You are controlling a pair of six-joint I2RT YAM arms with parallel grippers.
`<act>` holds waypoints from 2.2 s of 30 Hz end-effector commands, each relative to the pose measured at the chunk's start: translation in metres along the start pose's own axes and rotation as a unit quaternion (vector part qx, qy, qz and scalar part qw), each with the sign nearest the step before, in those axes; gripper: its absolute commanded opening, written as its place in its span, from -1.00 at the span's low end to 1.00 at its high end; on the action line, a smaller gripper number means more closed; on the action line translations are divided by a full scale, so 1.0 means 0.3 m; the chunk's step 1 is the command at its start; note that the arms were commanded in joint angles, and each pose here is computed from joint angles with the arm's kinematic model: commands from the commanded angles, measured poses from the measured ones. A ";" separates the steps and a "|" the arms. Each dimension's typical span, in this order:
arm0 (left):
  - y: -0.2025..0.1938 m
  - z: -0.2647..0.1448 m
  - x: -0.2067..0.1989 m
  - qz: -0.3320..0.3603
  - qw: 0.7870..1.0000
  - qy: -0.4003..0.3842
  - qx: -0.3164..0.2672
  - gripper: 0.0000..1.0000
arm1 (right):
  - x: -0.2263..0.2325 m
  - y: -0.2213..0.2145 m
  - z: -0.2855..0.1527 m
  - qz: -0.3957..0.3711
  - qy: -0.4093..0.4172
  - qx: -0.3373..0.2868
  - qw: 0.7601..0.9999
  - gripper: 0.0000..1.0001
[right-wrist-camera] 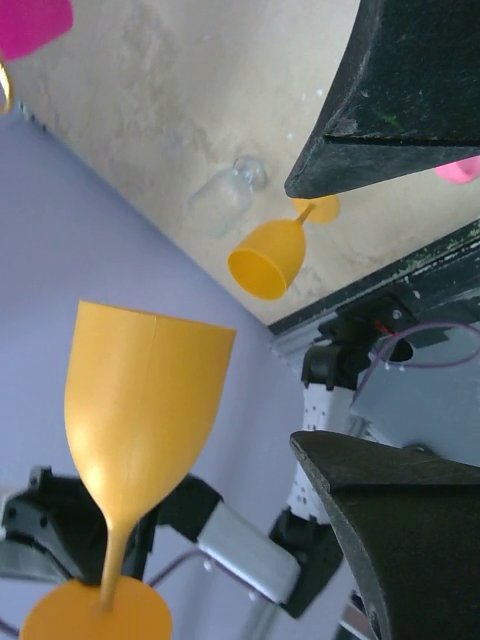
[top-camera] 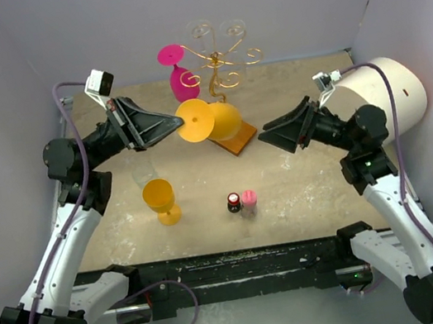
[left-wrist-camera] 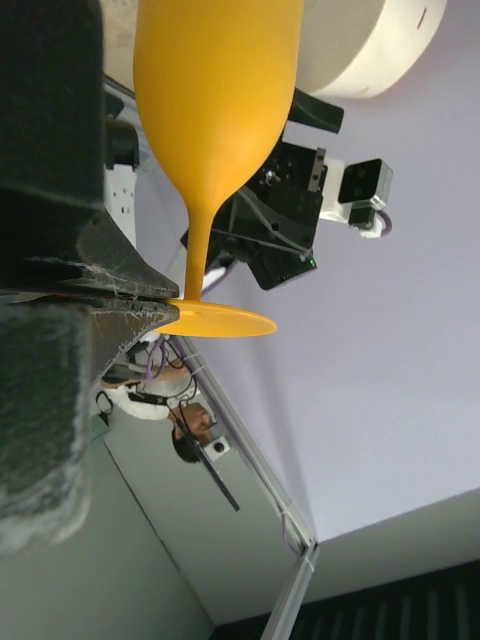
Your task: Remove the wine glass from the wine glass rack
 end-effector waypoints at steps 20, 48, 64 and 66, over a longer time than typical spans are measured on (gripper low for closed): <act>-0.047 -0.006 -0.095 -0.069 0.981 -0.179 -0.032 -1.00 | 0.305 0.024 -0.004 0.052 0.337 -0.006 0.940 0.34; -0.113 -0.050 0.138 0.004 0.999 0.012 -0.048 0.98 | 0.310 0.081 -0.030 0.031 0.195 -0.114 0.974 -1.00; -0.020 -0.145 0.201 0.207 0.935 0.286 -0.041 0.98 | -0.131 -0.140 -0.285 0.154 -0.400 -0.080 0.900 -1.00; -0.018 -0.147 0.203 0.214 0.933 0.287 -0.041 0.98 | -0.145 -0.143 -0.331 0.151 -0.455 -0.074 0.875 -1.00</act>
Point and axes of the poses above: each gripper's point midway between its finger pads, its own z axis out along the fingers, its own x axis along the line the jaws close on, y = z × x, the point moved 4 cm from there along -z, back along the fingers, and after that the axes turned 6 degrees about z, right-handed, at the moved point
